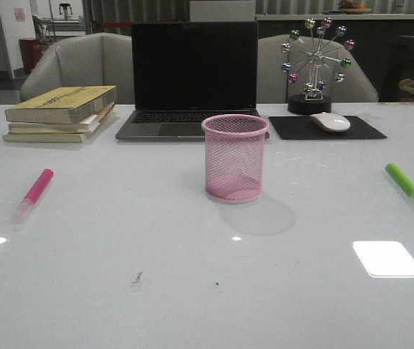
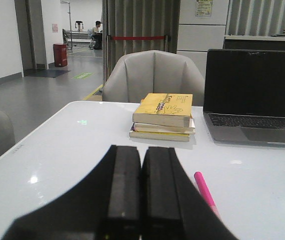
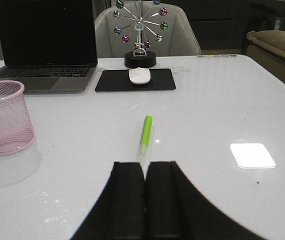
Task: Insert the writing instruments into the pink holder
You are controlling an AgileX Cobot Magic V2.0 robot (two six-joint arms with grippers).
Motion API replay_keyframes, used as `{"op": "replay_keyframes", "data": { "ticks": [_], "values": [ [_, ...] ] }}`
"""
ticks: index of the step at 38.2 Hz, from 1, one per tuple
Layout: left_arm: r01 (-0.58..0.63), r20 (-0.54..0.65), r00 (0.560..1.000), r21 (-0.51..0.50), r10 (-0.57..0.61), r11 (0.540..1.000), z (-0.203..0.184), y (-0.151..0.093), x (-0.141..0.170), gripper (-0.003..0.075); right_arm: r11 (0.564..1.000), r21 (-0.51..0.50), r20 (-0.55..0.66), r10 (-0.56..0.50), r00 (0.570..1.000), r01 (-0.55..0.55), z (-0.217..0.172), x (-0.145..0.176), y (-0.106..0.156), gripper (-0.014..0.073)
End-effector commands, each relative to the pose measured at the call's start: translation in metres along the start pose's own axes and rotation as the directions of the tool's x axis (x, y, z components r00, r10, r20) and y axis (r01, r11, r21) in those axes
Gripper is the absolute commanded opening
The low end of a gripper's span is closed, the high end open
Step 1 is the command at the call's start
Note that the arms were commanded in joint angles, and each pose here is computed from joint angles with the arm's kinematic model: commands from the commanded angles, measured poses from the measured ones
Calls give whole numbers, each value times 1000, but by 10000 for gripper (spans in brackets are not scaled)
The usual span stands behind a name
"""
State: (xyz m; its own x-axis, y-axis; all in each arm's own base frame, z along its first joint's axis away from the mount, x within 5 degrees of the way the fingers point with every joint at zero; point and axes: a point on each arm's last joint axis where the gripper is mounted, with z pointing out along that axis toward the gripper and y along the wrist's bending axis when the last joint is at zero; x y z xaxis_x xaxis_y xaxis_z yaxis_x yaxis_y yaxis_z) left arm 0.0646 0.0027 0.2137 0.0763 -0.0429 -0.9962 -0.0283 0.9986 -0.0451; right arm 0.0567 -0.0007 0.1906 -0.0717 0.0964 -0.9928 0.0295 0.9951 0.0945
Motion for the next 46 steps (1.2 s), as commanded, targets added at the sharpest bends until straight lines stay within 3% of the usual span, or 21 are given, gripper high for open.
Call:
{"op": "replay_keyframes", "data": {
  "ticks": [1,33,46],
  "values": [
    [13,68,998,-22,-12,1000,1,2,-6,92,1000,5,99,-9,995,8,-2,-8,0,49],
    [13,56,998,-20,-12,1000,1,2,-5,92,999,12,87,-52,995,51,-2,-7,-1,49],
    [14,76,997,-21,-12,1000,1,2,-9,92,999,15,184,-52,982,50,-3,-16,0,49]
  ]
}}
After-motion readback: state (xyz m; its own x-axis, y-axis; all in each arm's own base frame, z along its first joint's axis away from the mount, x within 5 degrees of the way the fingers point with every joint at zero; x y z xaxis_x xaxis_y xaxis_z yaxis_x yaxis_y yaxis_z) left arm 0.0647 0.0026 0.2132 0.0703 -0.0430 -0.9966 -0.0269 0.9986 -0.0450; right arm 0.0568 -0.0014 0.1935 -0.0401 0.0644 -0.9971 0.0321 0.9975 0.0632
